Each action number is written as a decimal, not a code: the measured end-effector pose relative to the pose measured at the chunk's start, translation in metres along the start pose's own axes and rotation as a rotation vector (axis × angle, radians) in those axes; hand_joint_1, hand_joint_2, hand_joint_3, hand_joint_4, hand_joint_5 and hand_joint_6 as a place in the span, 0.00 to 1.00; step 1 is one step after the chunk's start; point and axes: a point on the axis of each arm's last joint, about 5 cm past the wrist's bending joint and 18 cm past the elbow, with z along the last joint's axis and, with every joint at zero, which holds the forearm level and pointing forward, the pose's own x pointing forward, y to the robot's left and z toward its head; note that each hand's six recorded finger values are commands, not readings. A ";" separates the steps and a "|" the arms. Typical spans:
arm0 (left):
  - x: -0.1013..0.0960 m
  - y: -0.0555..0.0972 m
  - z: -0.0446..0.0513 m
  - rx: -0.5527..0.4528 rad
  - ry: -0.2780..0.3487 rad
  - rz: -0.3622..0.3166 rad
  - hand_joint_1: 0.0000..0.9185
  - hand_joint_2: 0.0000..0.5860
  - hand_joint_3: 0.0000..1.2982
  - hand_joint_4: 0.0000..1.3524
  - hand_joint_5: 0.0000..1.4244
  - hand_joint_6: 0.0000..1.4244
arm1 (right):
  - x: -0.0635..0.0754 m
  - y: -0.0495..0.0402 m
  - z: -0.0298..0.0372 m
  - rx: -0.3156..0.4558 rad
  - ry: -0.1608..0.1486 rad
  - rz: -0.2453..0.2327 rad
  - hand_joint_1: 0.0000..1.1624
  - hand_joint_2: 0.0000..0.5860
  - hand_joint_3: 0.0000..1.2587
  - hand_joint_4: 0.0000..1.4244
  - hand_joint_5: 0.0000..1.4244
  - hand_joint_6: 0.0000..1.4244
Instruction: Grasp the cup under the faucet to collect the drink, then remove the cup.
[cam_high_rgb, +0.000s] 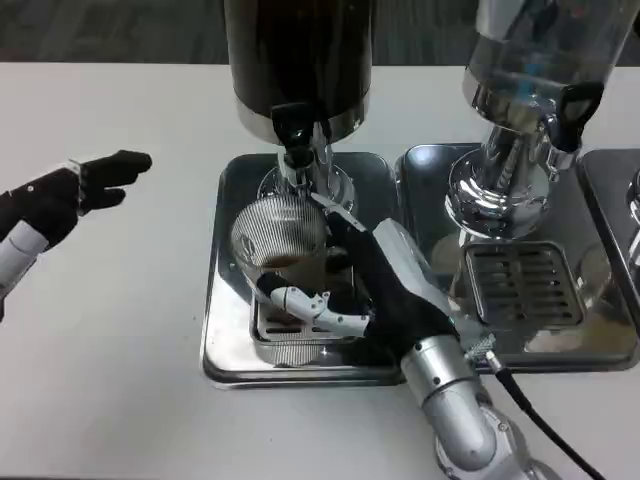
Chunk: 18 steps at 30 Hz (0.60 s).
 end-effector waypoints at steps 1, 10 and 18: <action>0.000 0.000 -0.0007 0.002 0.009 -0.004 0.00 0.24 0.21 0.11 0.08 0.10 | 0.000 0.0006 0.0002 -0.008 -0.001 -0.004 0.52 0.33 0.15 0.14 0.22 0.32; -0.001 -0.002 -0.0043 -0.003 0.037 -0.013 0.00 0.25 0.21 0.11 0.08 0.10 | 0.000 0.0036 0.0006 -0.035 0.001 -0.029 0.52 0.35 0.16 0.16 0.25 0.36; -0.002 -0.002 -0.0059 -0.009 0.046 -0.013 0.00 0.25 0.21 0.11 0.08 0.10 | 0.000 0.0039 0.0004 -0.034 0.009 -0.043 0.56 0.36 0.19 0.19 0.30 0.43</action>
